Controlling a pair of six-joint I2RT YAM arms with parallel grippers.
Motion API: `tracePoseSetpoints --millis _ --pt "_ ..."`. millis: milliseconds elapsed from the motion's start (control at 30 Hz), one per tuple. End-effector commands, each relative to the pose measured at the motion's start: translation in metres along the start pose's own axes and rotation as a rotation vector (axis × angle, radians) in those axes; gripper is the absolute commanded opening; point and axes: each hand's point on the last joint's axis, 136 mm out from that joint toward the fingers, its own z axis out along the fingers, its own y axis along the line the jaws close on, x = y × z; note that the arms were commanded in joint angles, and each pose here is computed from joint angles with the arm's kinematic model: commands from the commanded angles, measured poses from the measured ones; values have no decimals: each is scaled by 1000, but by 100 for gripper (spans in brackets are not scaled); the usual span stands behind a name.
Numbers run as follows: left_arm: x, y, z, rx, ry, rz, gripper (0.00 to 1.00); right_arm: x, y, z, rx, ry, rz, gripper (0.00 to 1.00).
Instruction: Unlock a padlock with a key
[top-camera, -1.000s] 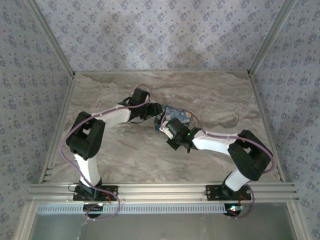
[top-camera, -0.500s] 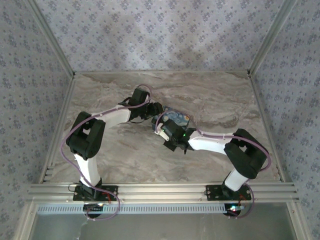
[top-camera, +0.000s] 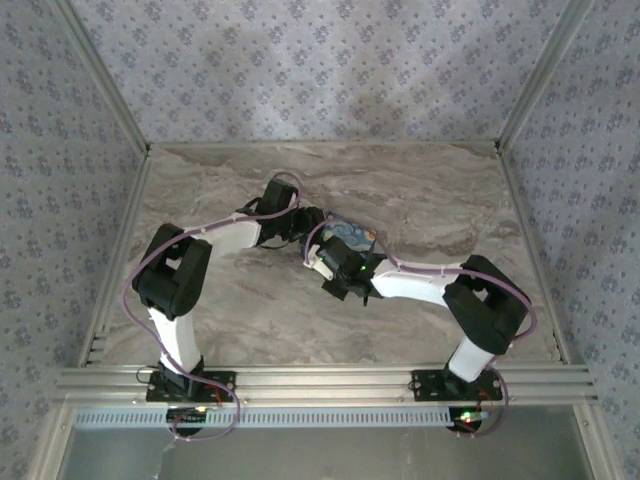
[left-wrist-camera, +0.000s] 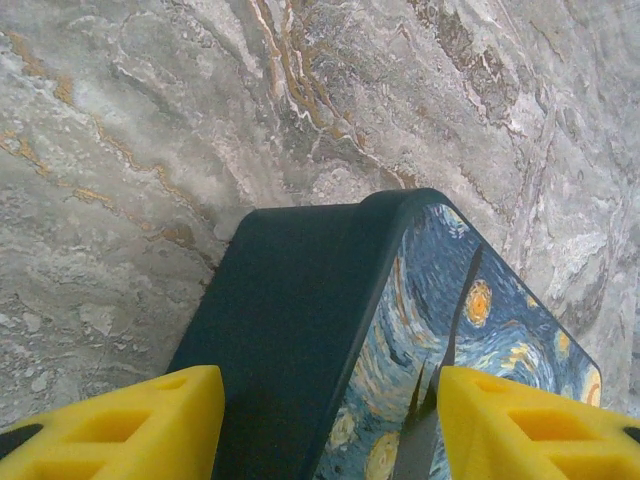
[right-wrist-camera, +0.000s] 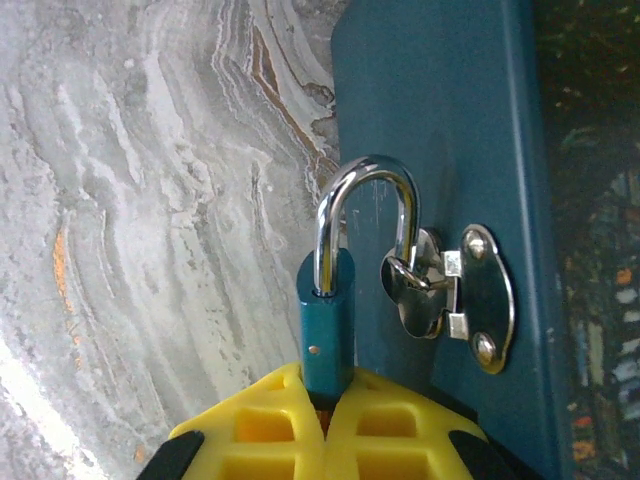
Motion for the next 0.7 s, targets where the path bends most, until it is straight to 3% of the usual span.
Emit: tracePoseSetpoints --millis 0,367,500,667 --pt "10 0 2 10 30 -11 58 -23 -2 -4 -4 -43 61 0" --pt "15 5 3 7 31 -29 58 -7 15 1 -100 58 277 0" --pt "17 7 4 12 34 -38 58 -14 18 3 -145 19 334 0" --pt "19 5 4 19 38 -39 57 -26 18 2 -139 -38 284 0"
